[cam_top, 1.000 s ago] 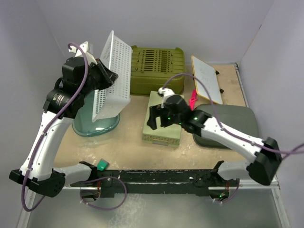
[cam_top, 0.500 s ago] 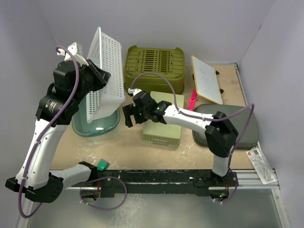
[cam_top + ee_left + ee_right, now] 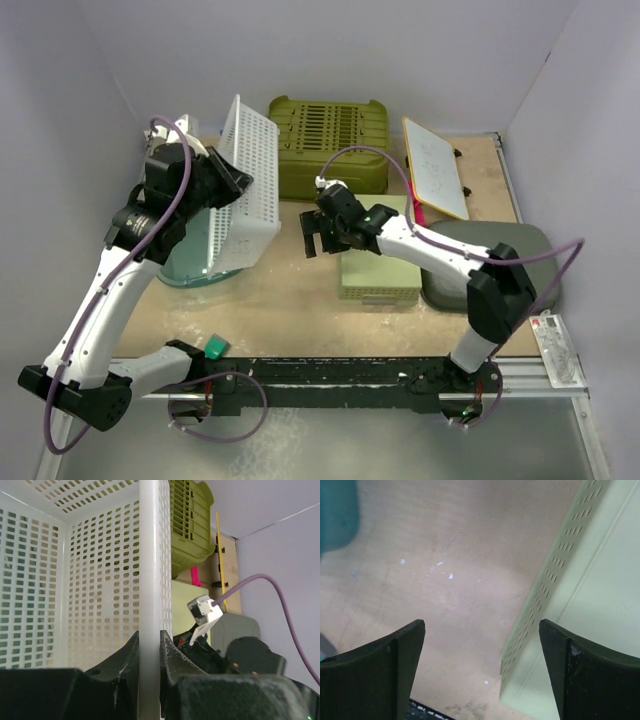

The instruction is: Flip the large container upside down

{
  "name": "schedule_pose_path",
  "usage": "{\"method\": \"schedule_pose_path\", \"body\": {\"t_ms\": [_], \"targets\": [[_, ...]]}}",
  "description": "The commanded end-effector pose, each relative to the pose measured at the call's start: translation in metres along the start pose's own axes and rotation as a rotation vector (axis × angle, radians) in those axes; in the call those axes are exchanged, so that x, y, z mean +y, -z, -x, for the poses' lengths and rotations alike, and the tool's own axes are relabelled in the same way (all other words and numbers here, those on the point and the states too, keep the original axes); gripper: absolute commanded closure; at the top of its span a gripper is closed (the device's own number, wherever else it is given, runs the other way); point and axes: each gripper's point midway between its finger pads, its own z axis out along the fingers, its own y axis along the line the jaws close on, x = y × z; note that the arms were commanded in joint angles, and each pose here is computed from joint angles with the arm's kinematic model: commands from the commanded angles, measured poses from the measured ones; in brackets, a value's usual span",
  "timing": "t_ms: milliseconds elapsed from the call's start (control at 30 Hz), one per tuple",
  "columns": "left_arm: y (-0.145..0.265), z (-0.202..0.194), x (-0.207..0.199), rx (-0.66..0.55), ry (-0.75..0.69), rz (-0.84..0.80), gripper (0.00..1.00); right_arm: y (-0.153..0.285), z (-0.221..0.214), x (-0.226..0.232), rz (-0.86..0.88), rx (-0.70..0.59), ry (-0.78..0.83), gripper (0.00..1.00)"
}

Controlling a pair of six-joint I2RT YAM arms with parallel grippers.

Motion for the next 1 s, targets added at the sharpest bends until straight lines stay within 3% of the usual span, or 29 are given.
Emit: {"method": "schedule_pose_path", "body": {"t_ms": [0,167,367,567,667,967], "targets": [[0.009,0.025,-0.048,-0.095,0.101,-0.226,1.0,0.046,0.023,0.013,0.08,-0.121,-0.039,0.02],[0.015,0.015,-0.072,-0.058,0.273,-0.403,1.0,0.082,0.028,0.006,0.126,-0.231,-0.054,0.02],[0.039,0.013,-0.087,-0.056,0.459,-0.572,1.0,0.132,0.019,-0.045,0.008,-0.393,-0.109,0.0],[0.029,-0.018,-0.066,-0.009,0.566,-0.57,1.0,0.184,0.022,-0.107,-0.204,-0.591,-0.215,0.01],[0.025,-0.034,-0.055,0.008,0.601,-0.556,1.0,0.201,0.023,-0.118,-0.23,-0.635,-0.231,0.01],[0.01,-0.073,-0.037,0.057,0.752,-0.594,1.0,0.197,0.03,-0.121,-0.269,-0.653,-0.235,0.01]]}}
